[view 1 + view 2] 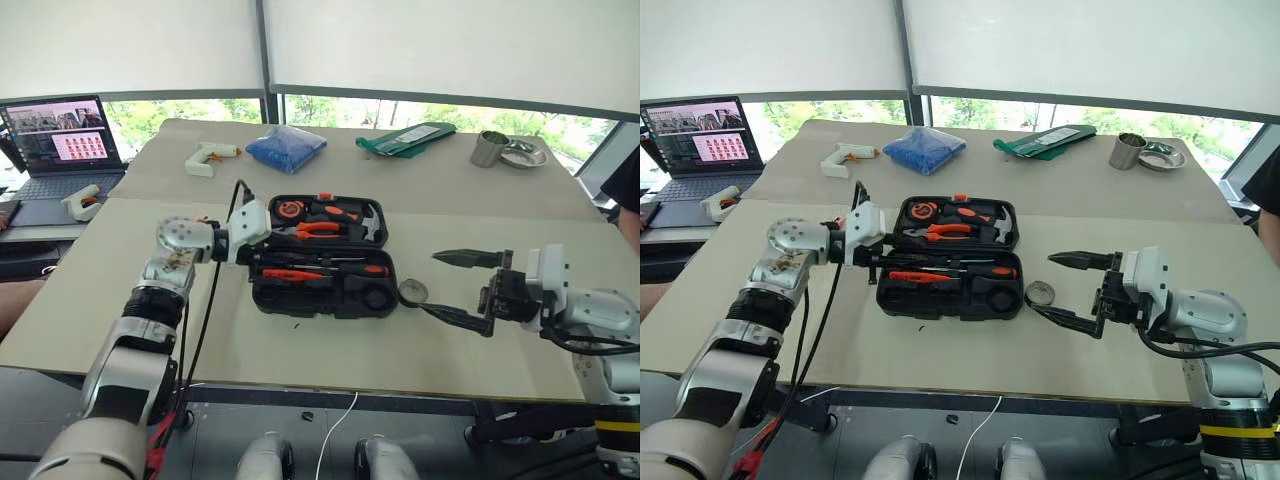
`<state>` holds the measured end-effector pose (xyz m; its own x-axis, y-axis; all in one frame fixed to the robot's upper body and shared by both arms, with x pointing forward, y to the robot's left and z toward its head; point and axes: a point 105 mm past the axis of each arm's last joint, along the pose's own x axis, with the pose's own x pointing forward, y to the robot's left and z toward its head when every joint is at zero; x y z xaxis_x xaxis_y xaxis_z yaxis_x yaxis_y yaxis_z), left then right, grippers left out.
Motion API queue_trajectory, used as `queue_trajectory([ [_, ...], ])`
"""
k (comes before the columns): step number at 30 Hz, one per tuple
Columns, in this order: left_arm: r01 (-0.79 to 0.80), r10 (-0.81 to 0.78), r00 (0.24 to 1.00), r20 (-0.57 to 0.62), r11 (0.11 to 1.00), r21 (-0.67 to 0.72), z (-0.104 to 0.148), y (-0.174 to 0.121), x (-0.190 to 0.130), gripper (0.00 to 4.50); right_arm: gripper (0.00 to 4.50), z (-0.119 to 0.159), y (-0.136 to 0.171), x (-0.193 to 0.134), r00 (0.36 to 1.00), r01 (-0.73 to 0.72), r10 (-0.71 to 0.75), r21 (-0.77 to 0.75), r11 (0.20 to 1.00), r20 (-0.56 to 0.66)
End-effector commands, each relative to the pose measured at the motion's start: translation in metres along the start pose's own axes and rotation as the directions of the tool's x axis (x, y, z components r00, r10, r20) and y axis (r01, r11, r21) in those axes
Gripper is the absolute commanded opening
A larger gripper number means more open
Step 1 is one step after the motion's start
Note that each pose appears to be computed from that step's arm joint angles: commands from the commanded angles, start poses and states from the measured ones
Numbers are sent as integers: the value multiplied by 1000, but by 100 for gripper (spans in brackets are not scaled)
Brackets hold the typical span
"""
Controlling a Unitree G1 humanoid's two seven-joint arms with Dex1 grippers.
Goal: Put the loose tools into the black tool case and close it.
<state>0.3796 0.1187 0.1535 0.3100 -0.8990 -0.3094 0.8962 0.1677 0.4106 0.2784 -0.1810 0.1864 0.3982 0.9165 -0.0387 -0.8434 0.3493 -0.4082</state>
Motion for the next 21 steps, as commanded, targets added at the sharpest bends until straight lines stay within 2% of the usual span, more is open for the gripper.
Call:
queue_trajectory([
  [1,18,-19,999,30,999,27,0,-7,3,3,450,9,-4,0,1000,9,-8,-24,1000,21],
  [6,28,-27,999,27,999,-24,-13,-15,8,3,450,8,-6,0,1000,16,-16,-23,1000,20],
  [9,-5,4,1000,-22,1000,-28,-22,-12,10,3,450,9,-6,0,1000,20,-19,-24,1000,20],
  [21,-36,28,995,-98,996,-81,-39,-11,14,3,450,8,-1,0,999,24,-24,-14,1000,23],
])
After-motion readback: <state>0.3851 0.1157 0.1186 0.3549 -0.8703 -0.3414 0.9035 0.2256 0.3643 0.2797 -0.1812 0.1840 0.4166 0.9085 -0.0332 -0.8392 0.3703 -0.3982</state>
